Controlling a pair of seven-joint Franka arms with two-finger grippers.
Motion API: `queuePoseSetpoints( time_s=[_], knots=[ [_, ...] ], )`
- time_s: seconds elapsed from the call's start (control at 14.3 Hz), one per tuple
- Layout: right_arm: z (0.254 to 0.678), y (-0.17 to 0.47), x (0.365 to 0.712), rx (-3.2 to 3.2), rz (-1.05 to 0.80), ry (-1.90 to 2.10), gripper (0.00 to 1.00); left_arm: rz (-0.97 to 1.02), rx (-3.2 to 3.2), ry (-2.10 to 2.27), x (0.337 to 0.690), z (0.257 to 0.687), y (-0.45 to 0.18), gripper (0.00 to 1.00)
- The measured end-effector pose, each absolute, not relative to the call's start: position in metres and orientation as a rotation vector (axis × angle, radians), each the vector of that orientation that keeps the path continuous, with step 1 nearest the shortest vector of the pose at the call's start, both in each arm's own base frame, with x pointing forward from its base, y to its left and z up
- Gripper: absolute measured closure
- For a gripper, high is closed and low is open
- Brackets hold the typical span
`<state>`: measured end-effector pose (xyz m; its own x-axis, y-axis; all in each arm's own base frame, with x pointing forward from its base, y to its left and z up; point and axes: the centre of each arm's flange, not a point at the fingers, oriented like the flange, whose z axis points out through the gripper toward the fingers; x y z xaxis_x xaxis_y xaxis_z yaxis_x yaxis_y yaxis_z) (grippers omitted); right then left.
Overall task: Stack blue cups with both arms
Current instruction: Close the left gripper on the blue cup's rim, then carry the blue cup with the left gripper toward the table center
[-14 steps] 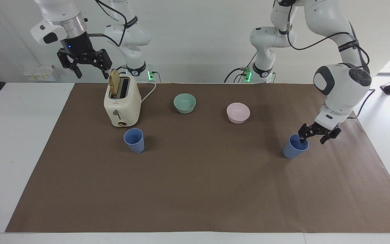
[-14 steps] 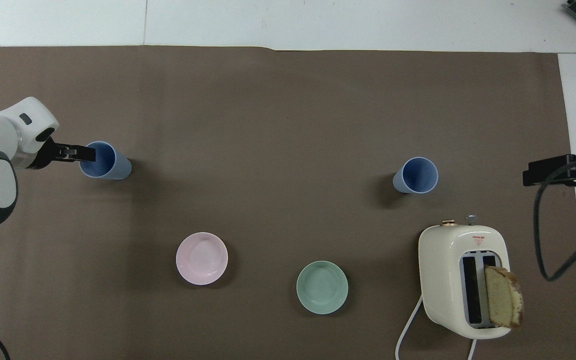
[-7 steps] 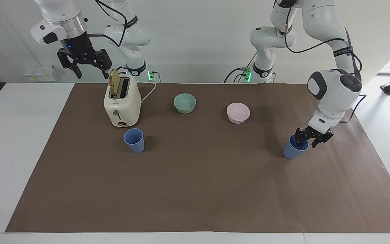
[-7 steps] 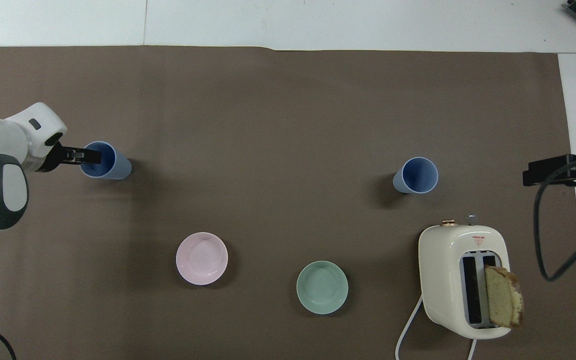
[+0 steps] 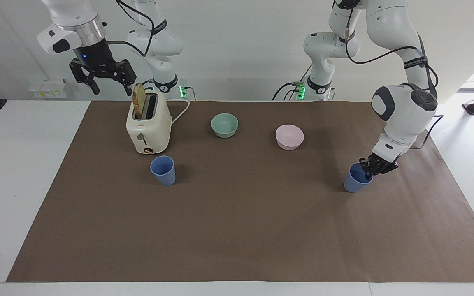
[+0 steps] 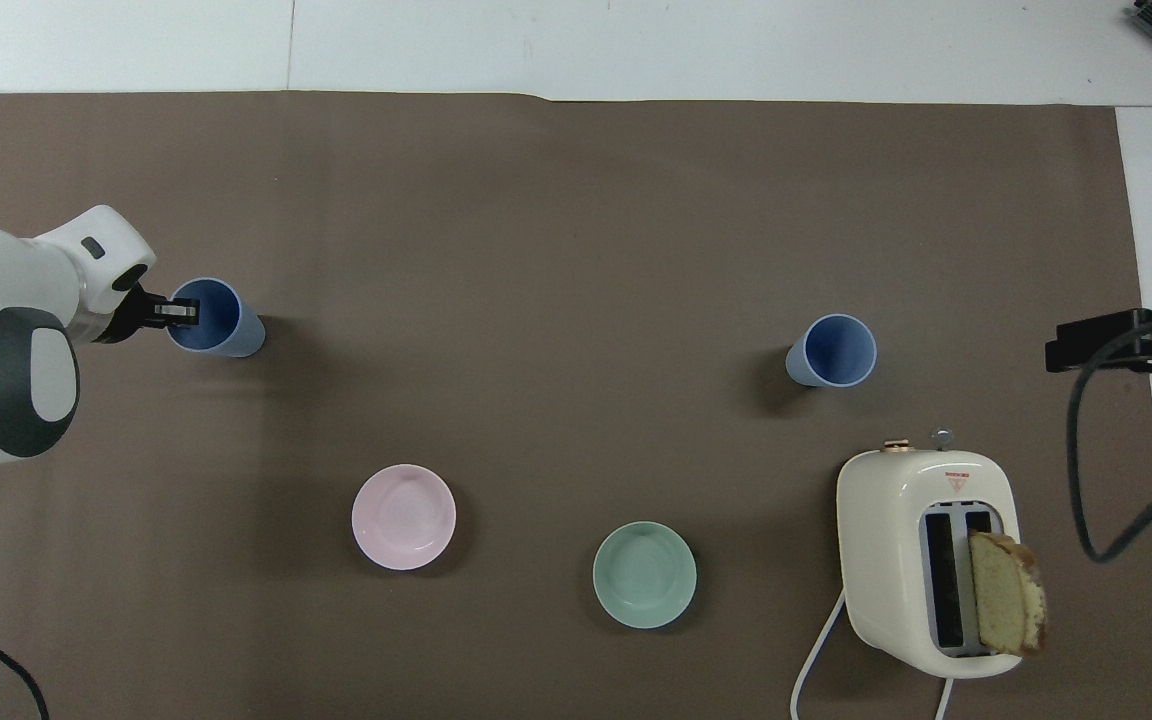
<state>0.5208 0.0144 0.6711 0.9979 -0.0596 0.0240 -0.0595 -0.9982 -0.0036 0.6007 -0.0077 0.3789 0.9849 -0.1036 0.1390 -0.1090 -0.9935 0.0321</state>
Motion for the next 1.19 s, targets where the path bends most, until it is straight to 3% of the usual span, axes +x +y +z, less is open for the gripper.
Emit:
queuePoseSetpoints(
  time_s=[0.35, 1.19],
  knots=[
    [0.671, 0.019, 0.521, -3.138, -0.038, 0.081, 0.0, 0.268, 3.075, -0.157, 0.607, 0.4, -0.039, 0.96],
    [0.671, 0.02, 0.521, -3.138, -0.038, 0.078, 0.0, 0.278, 2.996, 0.026, 0.566, 0.412, -0.239, 0.96]
  ],
)
